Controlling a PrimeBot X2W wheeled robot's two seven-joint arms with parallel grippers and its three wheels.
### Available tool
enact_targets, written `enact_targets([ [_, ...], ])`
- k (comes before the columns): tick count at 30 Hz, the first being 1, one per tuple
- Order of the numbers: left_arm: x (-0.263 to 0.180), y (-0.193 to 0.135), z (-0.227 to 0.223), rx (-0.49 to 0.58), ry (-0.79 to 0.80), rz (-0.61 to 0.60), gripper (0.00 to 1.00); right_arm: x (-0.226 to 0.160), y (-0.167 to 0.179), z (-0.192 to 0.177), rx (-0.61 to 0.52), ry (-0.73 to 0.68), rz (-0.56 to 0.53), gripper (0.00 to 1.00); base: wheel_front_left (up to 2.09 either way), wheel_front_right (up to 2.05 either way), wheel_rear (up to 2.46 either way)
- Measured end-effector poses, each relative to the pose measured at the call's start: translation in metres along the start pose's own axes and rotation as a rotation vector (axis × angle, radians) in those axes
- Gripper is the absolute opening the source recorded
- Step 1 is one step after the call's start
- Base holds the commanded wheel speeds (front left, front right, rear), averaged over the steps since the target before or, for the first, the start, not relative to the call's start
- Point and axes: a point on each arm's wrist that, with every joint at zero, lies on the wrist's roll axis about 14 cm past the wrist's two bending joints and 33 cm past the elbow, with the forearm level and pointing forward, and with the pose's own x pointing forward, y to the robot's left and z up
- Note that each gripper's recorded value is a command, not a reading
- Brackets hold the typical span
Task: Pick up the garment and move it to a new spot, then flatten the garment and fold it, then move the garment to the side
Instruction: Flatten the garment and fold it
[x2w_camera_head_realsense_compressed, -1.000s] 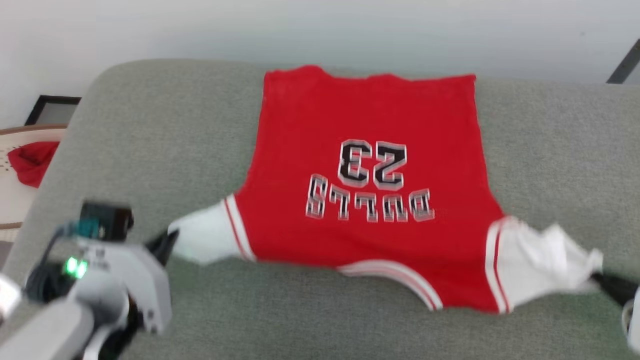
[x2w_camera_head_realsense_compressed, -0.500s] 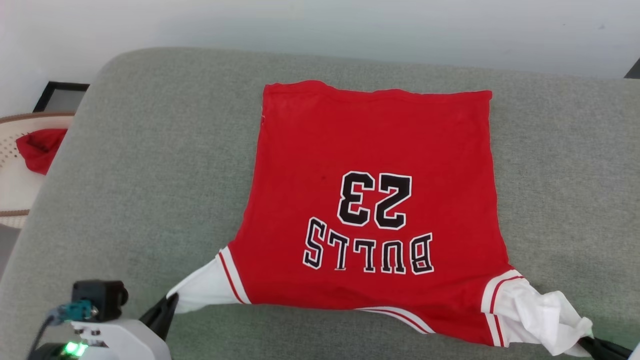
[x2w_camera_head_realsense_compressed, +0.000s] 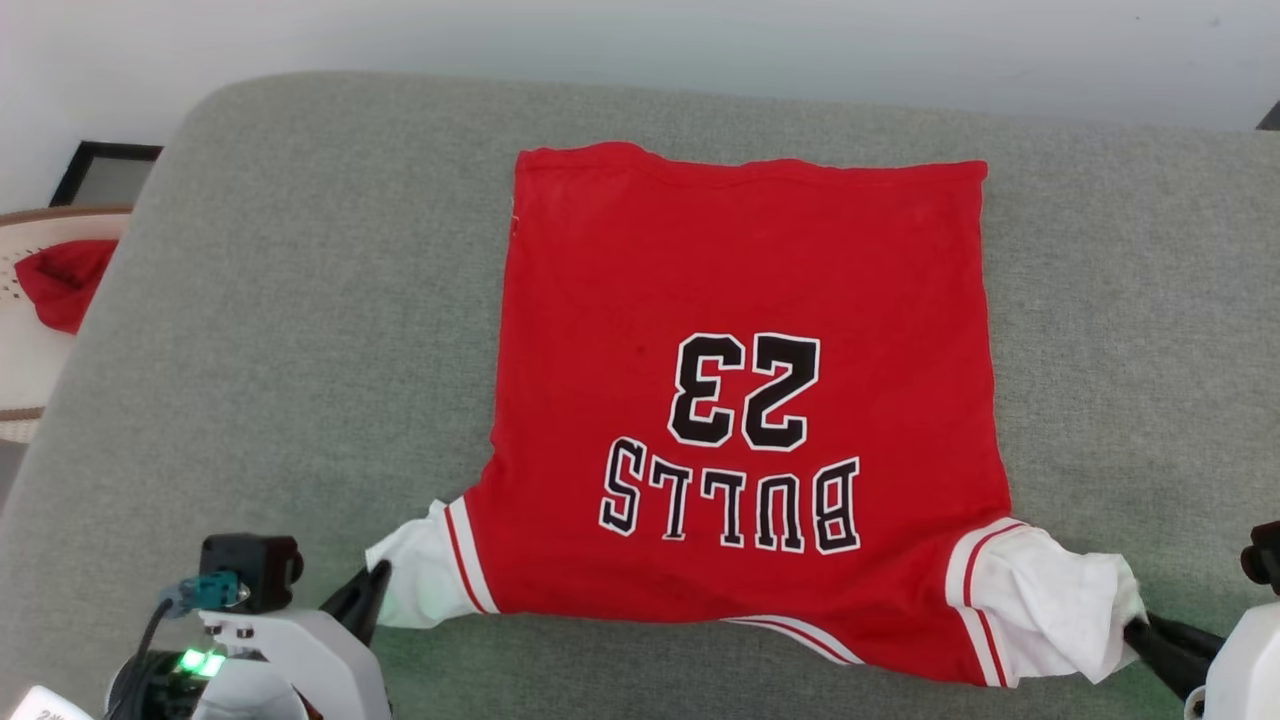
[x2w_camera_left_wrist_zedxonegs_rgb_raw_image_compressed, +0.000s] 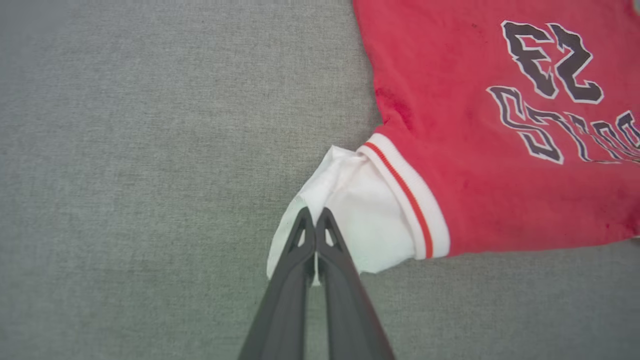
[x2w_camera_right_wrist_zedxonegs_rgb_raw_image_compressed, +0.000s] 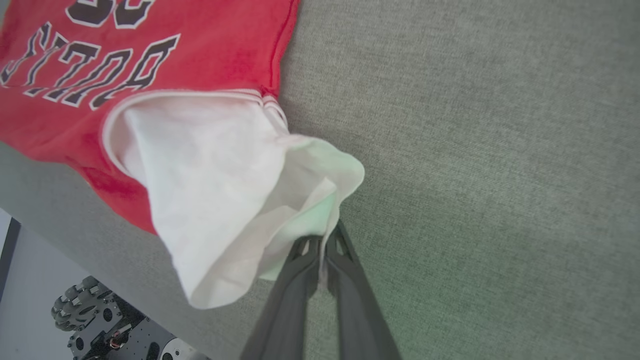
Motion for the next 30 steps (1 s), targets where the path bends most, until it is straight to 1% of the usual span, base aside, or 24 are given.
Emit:
enact_targets([
  [4, 0.005, -0.003, 0.000, -0.008, -0.007, -0.008, 0.00, -0.002, 0.001, 0.004, -0.008, -0.006, 0.009, 1.00, 0.00, 0.00, 0.00],
  [10, 0.010, -0.007, 0.000, -0.016, -0.020, -0.019, 0.00, -0.016, 0.002, 0.029, -0.018, -0.065, 0.022, 1.00, 0.00, 0.00, 0.00],
  [13, 0.011, -0.009, -0.001, -0.019, -0.018, -0.024, 0.00, -0.023, 0.001, 0.061, -0.033, -0.160, 0.018, 1.00, 0.00, 0.00, 0.00],
  [18, 0.015, -0.014, 0.001, -0.019, -0.023, -0.035, 0.00, -0.024, -0.004, 0.117, -0.101, -0.300, -0.017, 1.00, 0.00, 0.00, 0.00],
  [21, 0.017, -0.018, 0.002, -0.018, -0.026, -0.046, 0.00, -0.018, -0.011, 0.155, -0.136, -0.386, -0.053, 1.00, 0.00, 0.00, 0.00],
  [23, 0.019, -0.020, 0.003, -0.019, -0.026, -0.050, 0.00, -0.009, -0.014, 0.175, -0.142, -0.418, -0.063, 1.00, 0.00, 0.00, 0.00],
  [26, 0.022, -0.024, 0.003, -0.023, -0.028, -0.058, 0.00, 0.011, -0.019, 0.196, -0.154, -0.418, -0.074, 1.00, 0.00, 0.00, 0.00],
  [30, 0.027, -0.028, 0.003, -0.028, -0.030, -0.068, 0.00, 0.044, -0.024, 0.215, -0.153, -0.375, -0.077, 1.00, 0.00, 0.00, 0.00],
])
